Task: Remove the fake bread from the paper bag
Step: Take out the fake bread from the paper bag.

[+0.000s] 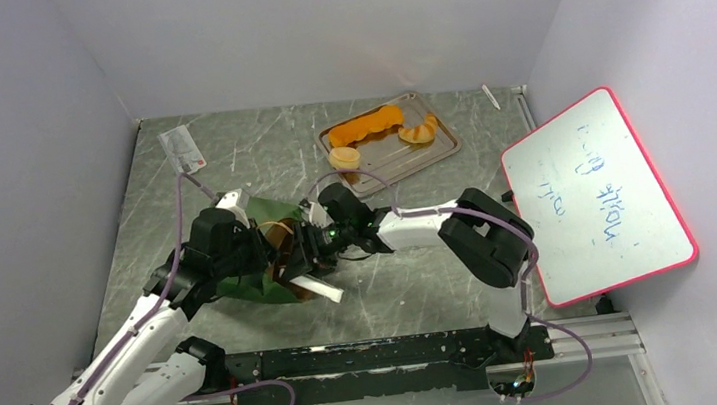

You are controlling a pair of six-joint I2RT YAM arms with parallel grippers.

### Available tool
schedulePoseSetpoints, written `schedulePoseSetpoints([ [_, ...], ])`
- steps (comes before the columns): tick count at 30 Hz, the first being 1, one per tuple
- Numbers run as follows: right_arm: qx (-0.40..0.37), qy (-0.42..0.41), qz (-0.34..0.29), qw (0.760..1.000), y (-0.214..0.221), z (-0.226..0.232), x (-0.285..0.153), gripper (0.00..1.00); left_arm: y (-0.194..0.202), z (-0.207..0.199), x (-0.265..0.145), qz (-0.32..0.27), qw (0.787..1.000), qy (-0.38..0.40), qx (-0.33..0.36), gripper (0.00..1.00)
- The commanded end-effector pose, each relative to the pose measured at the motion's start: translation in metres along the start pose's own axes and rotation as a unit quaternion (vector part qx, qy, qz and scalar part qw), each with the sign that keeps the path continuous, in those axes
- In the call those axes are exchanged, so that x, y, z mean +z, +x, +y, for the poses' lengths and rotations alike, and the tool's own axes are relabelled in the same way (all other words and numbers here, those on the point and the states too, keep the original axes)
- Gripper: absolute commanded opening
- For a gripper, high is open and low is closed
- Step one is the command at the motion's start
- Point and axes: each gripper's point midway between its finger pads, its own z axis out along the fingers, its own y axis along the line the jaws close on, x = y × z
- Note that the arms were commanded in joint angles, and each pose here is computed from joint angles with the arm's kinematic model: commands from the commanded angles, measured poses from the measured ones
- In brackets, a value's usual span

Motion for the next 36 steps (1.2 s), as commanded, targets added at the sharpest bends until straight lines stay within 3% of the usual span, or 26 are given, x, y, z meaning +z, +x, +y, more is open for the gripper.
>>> schedulePoseSetpoints([
  [1, -0.005, -0.02, 0.004, 1.0, -0.005, 0.01, 0.01, 0.52, -0.001, -0.013, 0.0, 0.0, 0.999, 0.041, 0.007, 0.07],
  [4, -0.002, -0.021, 0.006, 1.0, -0.006, 0.009, 0.014, 0.5, 0.0, -0.013, 0.002, -0.001, 0.999, 0.043, 0.007, 0.07],
  [12, -0.007, -0.01, 0.009, 1.0, 0.002, 0.008, 0.009, 0.13, -0.005, -0.002, -0.002, -0.027, 1.0, 0.013, -0.009, 0.07],
  [16, -0.017, 0.007, -0.004, 1.0, 0.005, 0.008, -0.006, 0.03, -0.013, 0.009, -0.007, -0.056, 0.998, -0.018, -0.035, 0.07],
  [26, -0.014, 0.037, -0.034, 0.999, 0.022, -0.003, -0.052, 0.0, -0.019, 0.032, -0.016, -0.103, 0.986, -0.076, -0.104, 0.07],
  [36, -0.024, 0.059, -0.067, 0.996, 0.027, 0.002, -0.089, 0.0, -0.023, 0.041, -0.011, -0.11, 0.979, -0.114, -0.131, 0.07],
])
